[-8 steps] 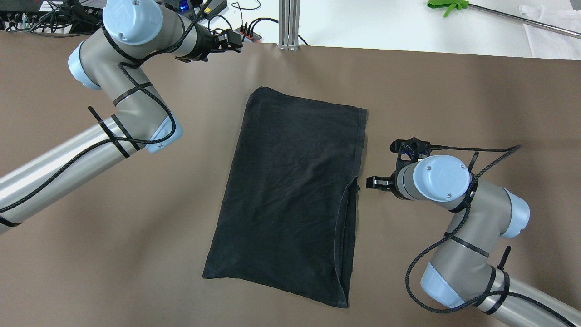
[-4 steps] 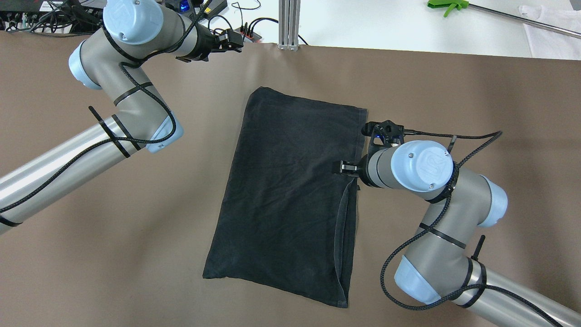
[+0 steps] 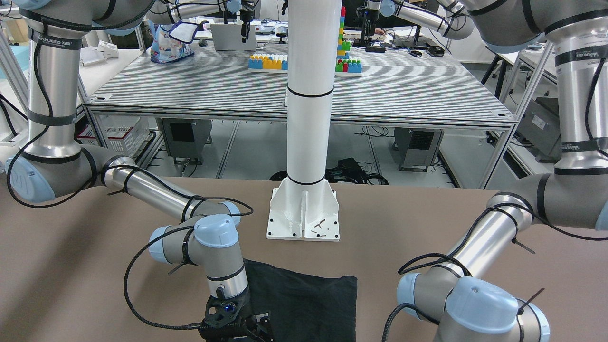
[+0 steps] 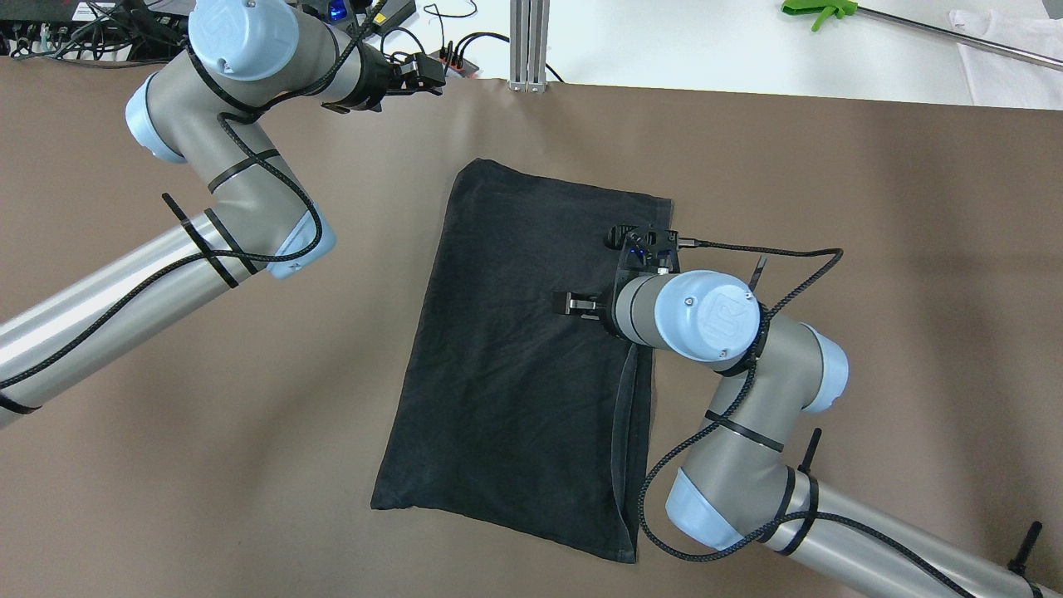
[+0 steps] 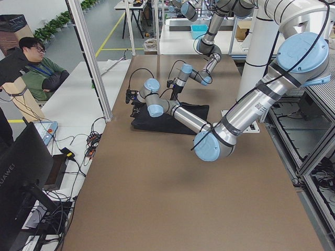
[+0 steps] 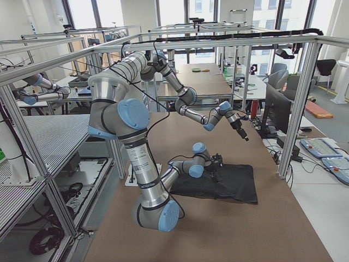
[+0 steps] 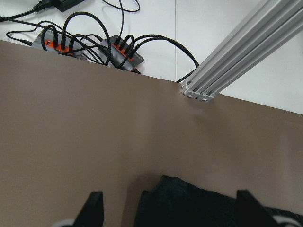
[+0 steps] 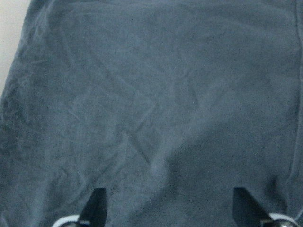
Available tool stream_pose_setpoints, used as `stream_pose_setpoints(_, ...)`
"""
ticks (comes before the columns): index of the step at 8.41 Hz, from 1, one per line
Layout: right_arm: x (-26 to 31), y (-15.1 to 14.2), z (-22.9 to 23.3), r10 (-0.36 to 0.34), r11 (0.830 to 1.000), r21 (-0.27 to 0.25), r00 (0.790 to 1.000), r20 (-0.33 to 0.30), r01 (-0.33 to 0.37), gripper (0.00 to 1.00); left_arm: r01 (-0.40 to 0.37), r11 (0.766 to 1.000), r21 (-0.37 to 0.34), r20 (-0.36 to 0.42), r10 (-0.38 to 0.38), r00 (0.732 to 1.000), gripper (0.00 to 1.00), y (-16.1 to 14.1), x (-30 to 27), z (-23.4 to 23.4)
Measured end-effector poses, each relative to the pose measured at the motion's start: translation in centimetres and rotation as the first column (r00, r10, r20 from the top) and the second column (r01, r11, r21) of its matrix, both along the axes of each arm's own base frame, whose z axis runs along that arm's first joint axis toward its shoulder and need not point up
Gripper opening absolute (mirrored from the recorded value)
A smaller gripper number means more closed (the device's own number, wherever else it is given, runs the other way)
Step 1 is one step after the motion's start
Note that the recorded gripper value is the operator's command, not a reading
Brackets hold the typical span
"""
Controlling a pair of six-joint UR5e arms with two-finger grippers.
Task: Fold clothes
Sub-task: 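Slide the right gripper down the side edge to the near corner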
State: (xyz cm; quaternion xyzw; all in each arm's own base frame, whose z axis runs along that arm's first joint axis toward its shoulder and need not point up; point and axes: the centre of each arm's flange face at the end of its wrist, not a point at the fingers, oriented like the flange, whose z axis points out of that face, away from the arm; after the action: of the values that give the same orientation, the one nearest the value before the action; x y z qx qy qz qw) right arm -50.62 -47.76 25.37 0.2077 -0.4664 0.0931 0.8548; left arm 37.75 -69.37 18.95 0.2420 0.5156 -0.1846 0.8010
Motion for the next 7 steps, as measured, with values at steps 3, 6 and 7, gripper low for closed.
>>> stream_pose_setpoints(3,-2.7,1.7,1.8,-0.018,1.000,-0.005,0.999,-0.037,0.018,0.94,0.001,1.000,-0.001,0.001,-0.001,1.000,1.00,0.0,0.0,0.0)
stream_pose_setpoints(6,-2.4,2.6,4.9,-0.020,1.000,-0.023,0.997,-0.073,0.018,0.94,0.000,1.000,0.000,0.002,0.000,1.000,1.00,0.0,-0.1,0.1)
stream_pose_setpoints(7,-1.7,3.1,6.0,-0.021,0.999,-0.029,0.996,-0.081,0.019,0.94,0.000,1.000,0.000,0.002,0.000,1.000,1.00,-0.1,-0.1,0.1)
